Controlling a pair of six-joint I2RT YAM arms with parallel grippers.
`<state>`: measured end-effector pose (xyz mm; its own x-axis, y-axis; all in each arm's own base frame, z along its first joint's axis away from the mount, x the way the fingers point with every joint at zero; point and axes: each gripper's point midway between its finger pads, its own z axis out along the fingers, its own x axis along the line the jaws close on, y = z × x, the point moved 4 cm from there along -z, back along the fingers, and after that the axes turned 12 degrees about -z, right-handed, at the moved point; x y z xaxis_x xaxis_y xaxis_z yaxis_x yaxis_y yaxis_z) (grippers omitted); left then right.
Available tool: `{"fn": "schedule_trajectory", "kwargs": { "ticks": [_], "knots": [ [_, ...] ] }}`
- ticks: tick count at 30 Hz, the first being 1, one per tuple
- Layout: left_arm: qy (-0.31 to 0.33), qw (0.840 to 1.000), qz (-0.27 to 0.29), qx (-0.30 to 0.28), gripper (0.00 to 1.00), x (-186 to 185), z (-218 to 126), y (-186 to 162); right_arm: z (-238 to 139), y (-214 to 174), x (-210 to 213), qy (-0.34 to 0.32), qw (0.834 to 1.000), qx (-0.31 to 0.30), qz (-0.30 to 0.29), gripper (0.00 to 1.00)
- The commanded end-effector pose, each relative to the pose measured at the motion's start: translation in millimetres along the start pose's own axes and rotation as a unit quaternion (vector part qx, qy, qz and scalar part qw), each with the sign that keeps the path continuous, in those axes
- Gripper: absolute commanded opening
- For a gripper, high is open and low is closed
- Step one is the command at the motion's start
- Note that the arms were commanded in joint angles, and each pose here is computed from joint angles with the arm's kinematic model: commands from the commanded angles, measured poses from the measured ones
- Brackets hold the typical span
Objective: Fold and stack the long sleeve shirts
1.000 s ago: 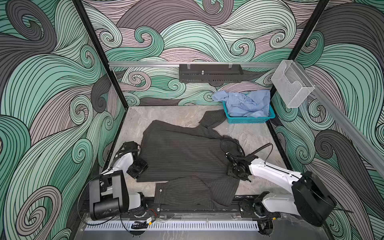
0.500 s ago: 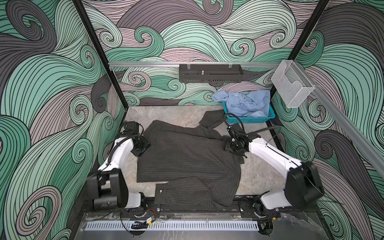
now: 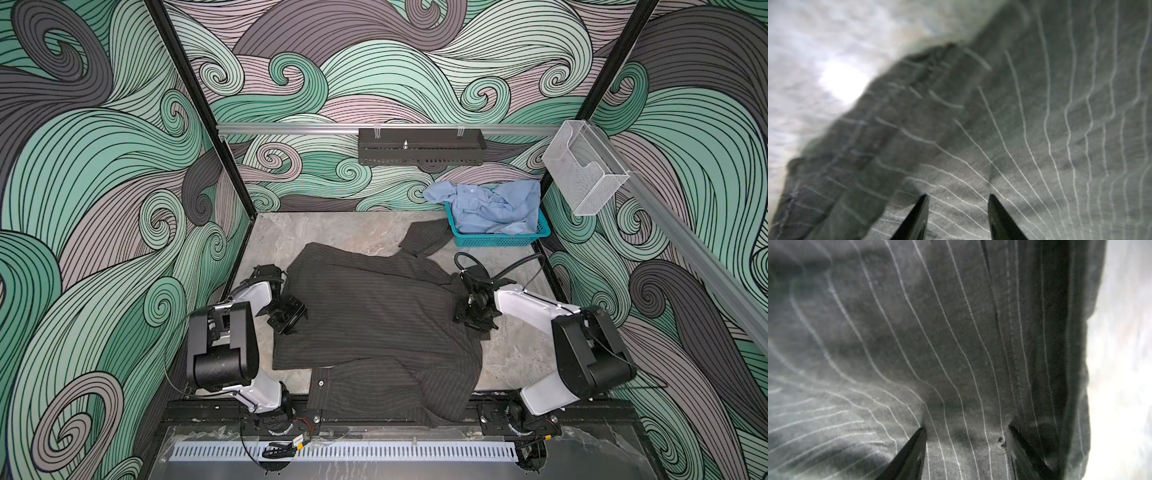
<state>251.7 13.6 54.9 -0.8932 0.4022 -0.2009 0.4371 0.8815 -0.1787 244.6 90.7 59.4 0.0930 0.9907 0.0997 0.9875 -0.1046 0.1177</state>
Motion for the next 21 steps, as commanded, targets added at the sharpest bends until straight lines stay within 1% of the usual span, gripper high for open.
{"fn": "schedule_trajectory", "kwargs": {
  "ticks": [1,3,5,6,8,10,13,15,19,21],
  "knots": [
    [0.016,1.000,0.008,0.002,0.50,12.9,-4.5,-4.7,-34.6,5.6,7.1,0.030,0.998,-0.045,-0.012,0.63],
    [0.002,1.000,0.014,-0.012,0.51,3.7,-19.0,-1.9,-65.8,32.0,17.1,0.042,0.993,-0.107,-0.020,0.63],
    [-0.011,0.999,0.022,-0.027,0.53,-6.3,-32.6,1.0,-90.4,64.2,27.8,0.041,0.987,-0.152,-0.025,0.66],
    [-0.015,0.999,0.024,-0.032,0.54,-9.8,-37.1,2.7,-96.4,78.9,33.2,0.041,0.986,-0.161,-0.027,0.67],
    [-0.017,0.999,0.028,-0.034,0.56,-13.7,-42.1,4.1,-97.7,111.5,48.9,0.045,0.986,-0.157,-0.030,0.67],
    [-0.016,0.999,0.032,-0.031,0.56,-15.6,-42.4,4.6,-91.5,145.7,64.7,0.043,0.987,-0.152,-0.033,0.68],
    [-0.017,0.999,0.039,-0.025,0.56,-17.3,-43.4,3.8,-69.1,191.2,83.1,0.036,0.988,-0.148,-0.032,0.69],
    [-0.023,0.998,0.044,-0.028,0.56,-19.6,-47.7,3.3,-53.3,215.0,93.4,0.033,0.989,-0.143,-0.032,0.70],
    [-0.031,0.997,0.056,-0.039,0.56,-23.7,-59.8,3.3,-24.9,252.1,101.4,0.006,0.991,-0.131,-0.027,0.72],
    [-0.034,0.996,0.062,-0.044,0.56,-26.5,-66.1,4.2,-13.6,263.2,102.8,-0.001,0.992,-0.125,-0.025,0.72]
  ]
}}
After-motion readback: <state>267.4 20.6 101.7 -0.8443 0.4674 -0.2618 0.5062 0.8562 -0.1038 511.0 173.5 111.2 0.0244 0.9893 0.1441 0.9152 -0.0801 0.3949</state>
